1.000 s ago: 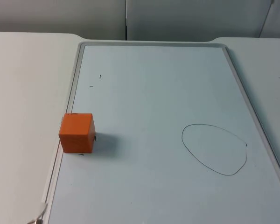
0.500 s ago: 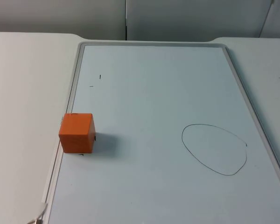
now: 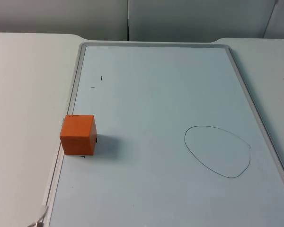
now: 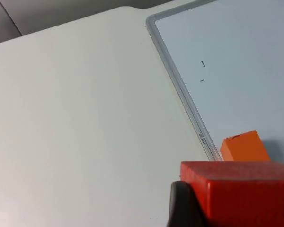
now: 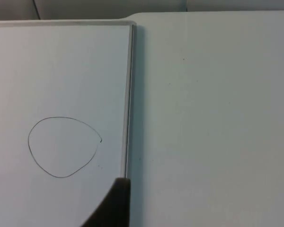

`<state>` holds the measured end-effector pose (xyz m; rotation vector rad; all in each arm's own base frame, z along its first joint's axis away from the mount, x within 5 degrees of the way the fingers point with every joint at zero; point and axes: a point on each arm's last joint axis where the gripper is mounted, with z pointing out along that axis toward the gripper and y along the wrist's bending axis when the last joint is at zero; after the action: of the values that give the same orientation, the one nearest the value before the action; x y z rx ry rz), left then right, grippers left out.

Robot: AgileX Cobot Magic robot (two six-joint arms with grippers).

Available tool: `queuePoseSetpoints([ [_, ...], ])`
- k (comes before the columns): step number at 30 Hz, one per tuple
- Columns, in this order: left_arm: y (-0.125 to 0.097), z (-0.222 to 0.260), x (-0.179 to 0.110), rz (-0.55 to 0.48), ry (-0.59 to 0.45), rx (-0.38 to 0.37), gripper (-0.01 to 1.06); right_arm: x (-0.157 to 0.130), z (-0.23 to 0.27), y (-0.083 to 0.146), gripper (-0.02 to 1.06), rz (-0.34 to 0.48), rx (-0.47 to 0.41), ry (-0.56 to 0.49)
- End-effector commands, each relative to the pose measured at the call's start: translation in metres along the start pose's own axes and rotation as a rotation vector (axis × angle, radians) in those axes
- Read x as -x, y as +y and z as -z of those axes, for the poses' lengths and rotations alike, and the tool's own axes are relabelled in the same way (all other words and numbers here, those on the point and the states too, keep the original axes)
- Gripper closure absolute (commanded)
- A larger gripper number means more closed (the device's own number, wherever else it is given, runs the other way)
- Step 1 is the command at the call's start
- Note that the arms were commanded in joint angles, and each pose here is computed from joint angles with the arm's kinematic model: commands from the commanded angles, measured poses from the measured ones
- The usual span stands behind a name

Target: Pick up one cube with the left hand and another cube with the right hand. First place the cube in the right hand at the target position, then stack the cube in the left hand on top.

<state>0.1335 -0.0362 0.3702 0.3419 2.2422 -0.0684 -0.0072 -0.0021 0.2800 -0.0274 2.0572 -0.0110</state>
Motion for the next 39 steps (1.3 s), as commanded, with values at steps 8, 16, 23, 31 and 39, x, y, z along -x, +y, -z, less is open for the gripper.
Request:
queuePoseSetpoints([
  [8, 0.001, 0.038, -0.063, 0.053, -0.155, -0.006, 0.86, 0.008, 0.006, 0.013, 0.01, 0.050, 0.137, -0.031],
  [16, 0.003, 0.060, -0.086, 0.046, -0.221, -0.001, 0.86, 0.078, -0.025, 0.030, 0.04, 0.159, 0.338, -0.003],
  [23, 0.001, 0.061, -0.085, 0.054, -0.225, -0.016, 0.86, 0.158, -0.095, 0.043, 0.05, 0.216, 0.496, 0.005],
  [31, -0.002, 0.061, -0.083, 0.074, -0.248, -0.051, 0.86, 0.223, -0.178, 0.077, 0.06, 0.303, 0.617, 0.105],
  [39, -0.002, 0.061, -0.083, 0.079, -0.251, -0.062, 0.86, 0.214, -0.222, 0.200, 0.07, 0.691, 0.814, 0.178],
])
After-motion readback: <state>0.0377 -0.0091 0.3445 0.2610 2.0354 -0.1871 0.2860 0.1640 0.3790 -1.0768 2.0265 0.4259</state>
